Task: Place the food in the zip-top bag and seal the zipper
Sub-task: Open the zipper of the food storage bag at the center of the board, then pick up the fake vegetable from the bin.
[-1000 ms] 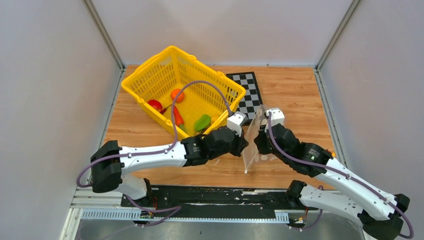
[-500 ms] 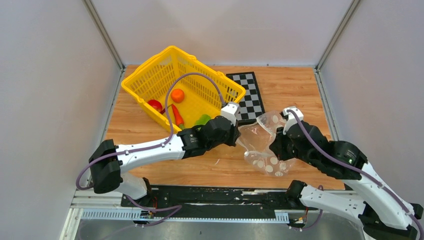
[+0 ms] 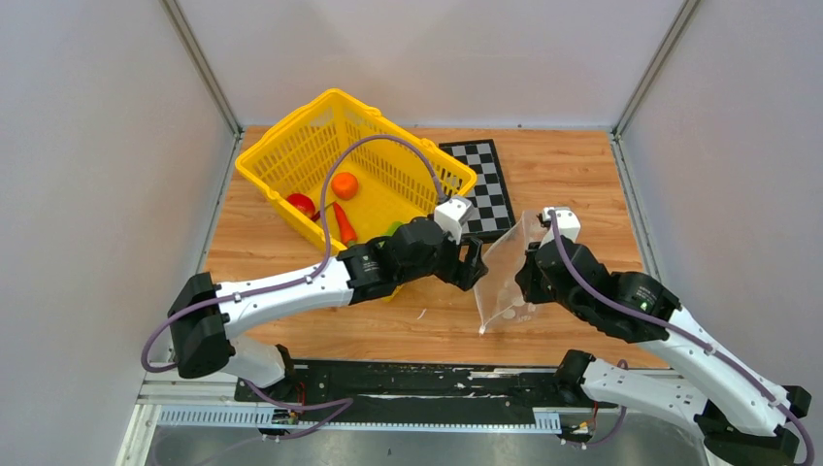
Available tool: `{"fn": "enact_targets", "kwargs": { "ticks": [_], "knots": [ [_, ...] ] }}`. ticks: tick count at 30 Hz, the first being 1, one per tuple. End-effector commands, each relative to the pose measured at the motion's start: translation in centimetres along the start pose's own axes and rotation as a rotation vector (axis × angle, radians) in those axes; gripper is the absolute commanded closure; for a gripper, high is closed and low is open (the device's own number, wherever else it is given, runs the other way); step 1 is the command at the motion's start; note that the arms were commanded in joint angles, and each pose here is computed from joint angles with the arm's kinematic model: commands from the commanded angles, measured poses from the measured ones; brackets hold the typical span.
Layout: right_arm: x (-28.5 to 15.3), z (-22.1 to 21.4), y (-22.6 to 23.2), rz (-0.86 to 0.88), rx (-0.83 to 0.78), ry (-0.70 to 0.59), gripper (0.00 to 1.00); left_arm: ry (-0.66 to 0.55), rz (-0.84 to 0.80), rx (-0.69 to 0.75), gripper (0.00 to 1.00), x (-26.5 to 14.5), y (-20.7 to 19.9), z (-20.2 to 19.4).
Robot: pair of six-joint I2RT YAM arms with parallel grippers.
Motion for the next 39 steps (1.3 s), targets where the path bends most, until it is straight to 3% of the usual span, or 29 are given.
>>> {"fn": "enact_targets", "kwargs": {
  "ticks": [1, 4, 10, 13, 17, 23, 26, 32, 39],
  "knots": [
    [0.5, 2.0, 0.4, -0.014, 0.082, -0.105, 1.0, -0.06, -0.091, 0.041, 0.12, -2.5, -2.0, 3.5],
    [0.9, 2.2, 0.6, -0.011, 0.088, -0.116, 1.0, -0.049, -0.148, 0.069, 0.01, -3.5, -3.1, 4.2],
    [1.7, 2.7, 0.8, -0.033, 0.085, -0.126, 1.0, -0.069, -0.177, 0.104, 0.0, -5.8, -3.8, 5.8],
    [2.0, 2.8, 1.0, -0.031, 0.083, -0.127, 1.0, -0.141, -0.096, 0.111, 0.0, -7.4, -2.6, 7.9],
    [2.3, 2.9, 1.4, -0.01, 0.086, -0.13, 1.0, -0.264, 0.128, 0.06, 0.0, -10.0, 2.1, 11.9],
    [2.5, 2.6, 1.5, 0.005, 0.078, -0.125, 1.0, -0.428, 0.481, -0.135, 0.0, -12.2, 12.0, 15.9],
    [2.5, 2.6, 1.7, 0.017, 0.076, -0.12, 1.0, -0.381, 0.621, -0.239, 0.0, -11.2, 16.7, 15.8],
    [2.6, 2.4, 2.0, 0.042, 0.071, -0.12, 1.0, -0.136, 0.726, -0.321, 0.0, -6.3, 23.0, 14.4],
    [2.3, 2.2, 1.8, 0.049, 0.069, -0.13, 1.0, -0.04, 0.888, -0.382, 0.0, -3.6, 28.9, 12.9]
  ]
}}
Point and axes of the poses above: each gripper's point midway between its finger pads, its own x axis out along the fingers, its own y axis along the line the jaws close on, z = x × y, the point moved 4 cm from there along -x, back along the fingers, and after that the axes turned 8 degrees about -x, right-handed, at the moved point
